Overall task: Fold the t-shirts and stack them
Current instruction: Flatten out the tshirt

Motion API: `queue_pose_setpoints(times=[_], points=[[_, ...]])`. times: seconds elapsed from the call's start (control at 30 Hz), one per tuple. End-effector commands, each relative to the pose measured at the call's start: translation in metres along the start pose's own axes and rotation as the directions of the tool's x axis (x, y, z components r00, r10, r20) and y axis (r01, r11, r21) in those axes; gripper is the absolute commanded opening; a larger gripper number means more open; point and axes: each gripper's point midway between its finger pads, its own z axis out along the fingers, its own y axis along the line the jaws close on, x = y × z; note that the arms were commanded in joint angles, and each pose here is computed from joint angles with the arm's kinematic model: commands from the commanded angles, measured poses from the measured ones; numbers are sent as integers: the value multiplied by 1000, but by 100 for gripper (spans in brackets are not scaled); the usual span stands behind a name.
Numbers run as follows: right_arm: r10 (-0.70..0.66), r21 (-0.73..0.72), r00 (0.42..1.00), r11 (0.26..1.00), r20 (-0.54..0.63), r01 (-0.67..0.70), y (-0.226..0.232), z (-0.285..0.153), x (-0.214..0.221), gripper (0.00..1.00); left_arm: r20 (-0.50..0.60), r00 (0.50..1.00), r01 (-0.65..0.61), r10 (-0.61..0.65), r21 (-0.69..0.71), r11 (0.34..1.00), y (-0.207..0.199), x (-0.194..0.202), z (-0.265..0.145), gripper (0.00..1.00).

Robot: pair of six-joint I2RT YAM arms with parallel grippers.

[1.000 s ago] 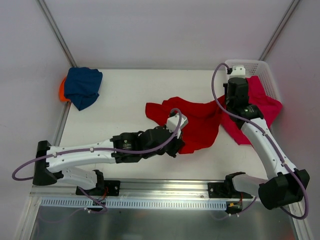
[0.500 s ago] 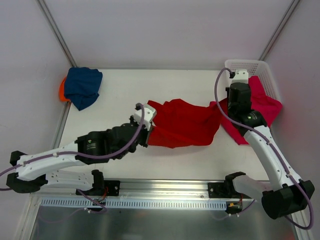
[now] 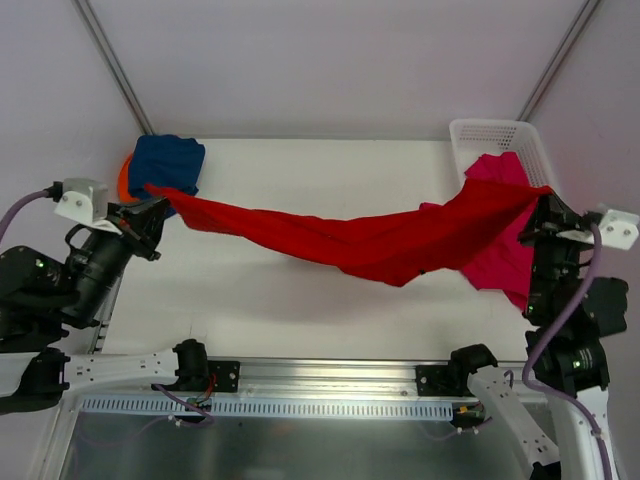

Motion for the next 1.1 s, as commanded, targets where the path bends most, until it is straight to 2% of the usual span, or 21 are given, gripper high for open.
queue_pose_setpoints(times=[0.0, 0.07, 0.17, 0.37, 0.57, 0.7, 0.77, 0.9, 0.97, 1.0, 1.07], points=[[93, -178, 972, 983, 215, -55, 24, -13, -42, 1, 57, 998, -37, 36, 14, 999, 17, -15, -12, 0], [95, -136, 951, 989, 294, -57, 9, -24, -60, 0, 72, 996, -47, 49, -26, 999, 34, -22, -18, 0], [55, -92, 947, 995, 318, -27, -2, -28, -73, 1, 107, 993, -39, 40, -11, 999, 44, -30, -28, 0], [74, -54, 915, 997, 398, -57, -16, -38, -101, 0, 233, 972, -15, -18, 138, 990, 47, -58, -52, 0], [80, -33, 880, 997, 469, -73, -19, -32, -140, 0, 378, 922, -55, -85, 343, 938, 32, -96, -82, 0], [28, -18, 917, 1000, 397, -22, -3, 2, -139, 1, 376, 924, -44, -64, 273, 961, 42, -102, -75, 0], [7, -6, 956, 1000, 292, -5, 9, 29, -113, 0, 328, 945, -56, -14, 204, 977, 44, -88, -62, 0], [31, -46, 982, 999, 185, -23, 34, 55, -56, 1, 196, 975, -124, 102, 104, 987, 27, -38, -31, 0], [11, -31, 998, 999, 68, -9, 44, 74, -2, 0, 114, 977, -187, 179, 67, 980, 8, 3, -11, 0], [5, -30, 1000, 1000, 27, -4, 49, 79, 17, 1, 42, 973, -230, 229, 31, 973, 0, 36, 0, 0], [-7, -18, 997, 1000, -76, 6, 55, 87, 66, 0, -13, 971, -238, 239, 11, 971, -11, 65, 10, 0]])
